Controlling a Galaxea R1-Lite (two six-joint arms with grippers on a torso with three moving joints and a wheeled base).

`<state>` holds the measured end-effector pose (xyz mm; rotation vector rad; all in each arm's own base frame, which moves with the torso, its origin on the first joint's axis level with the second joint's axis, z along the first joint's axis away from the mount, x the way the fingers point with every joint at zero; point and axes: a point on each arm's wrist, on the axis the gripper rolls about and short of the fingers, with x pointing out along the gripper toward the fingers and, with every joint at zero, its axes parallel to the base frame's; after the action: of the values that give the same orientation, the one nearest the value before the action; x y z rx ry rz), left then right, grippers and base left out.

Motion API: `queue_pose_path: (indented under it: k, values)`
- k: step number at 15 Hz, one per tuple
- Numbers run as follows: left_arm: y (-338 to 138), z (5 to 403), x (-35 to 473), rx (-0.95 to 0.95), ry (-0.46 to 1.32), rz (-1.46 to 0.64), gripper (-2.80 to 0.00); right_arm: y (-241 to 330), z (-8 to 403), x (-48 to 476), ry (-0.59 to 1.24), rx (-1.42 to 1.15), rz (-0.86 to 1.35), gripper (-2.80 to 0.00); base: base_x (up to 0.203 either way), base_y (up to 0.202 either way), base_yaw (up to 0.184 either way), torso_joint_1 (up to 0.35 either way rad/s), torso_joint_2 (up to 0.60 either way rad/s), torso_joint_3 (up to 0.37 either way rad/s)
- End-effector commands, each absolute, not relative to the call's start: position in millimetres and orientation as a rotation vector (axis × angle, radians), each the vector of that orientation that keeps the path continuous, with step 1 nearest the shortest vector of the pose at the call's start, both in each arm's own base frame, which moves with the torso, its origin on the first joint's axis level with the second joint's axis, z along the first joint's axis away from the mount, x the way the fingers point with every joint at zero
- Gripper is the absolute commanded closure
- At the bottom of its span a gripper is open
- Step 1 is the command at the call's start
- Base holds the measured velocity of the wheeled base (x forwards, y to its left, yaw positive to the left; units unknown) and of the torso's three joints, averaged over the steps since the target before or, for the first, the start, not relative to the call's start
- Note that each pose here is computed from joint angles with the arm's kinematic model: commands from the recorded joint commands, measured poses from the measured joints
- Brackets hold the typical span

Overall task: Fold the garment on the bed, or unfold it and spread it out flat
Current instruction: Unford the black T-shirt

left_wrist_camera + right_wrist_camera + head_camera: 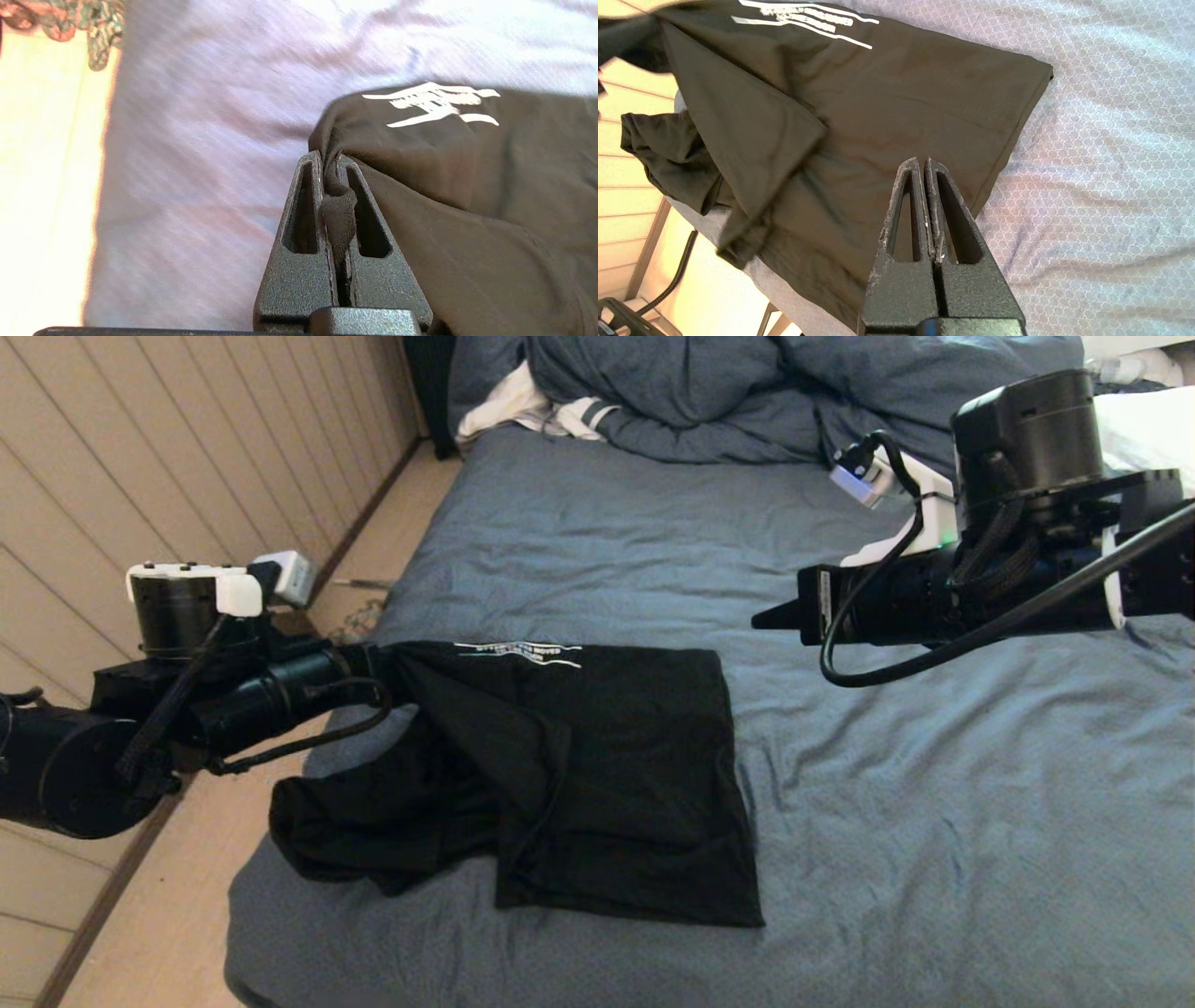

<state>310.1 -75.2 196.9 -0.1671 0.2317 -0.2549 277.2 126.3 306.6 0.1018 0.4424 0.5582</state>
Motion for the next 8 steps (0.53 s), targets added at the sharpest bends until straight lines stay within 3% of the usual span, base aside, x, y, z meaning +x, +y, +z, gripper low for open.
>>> queue_pose_path:
  k: [1,8]
  values:
    - [-56,192,320,-0.179,0.24,-0.222,0.0,127,305,279,0.448,0.102,0.559,0.0,0.0,0.0,0.0,0.0,0.0,0.0]
    - [-26,151,361,-0.183,0.269,-0.223,0.0,127,305,279,0.45,0.102,0.559,0.0,0.0,0.0,0.0,0.0,0.0,0.0]
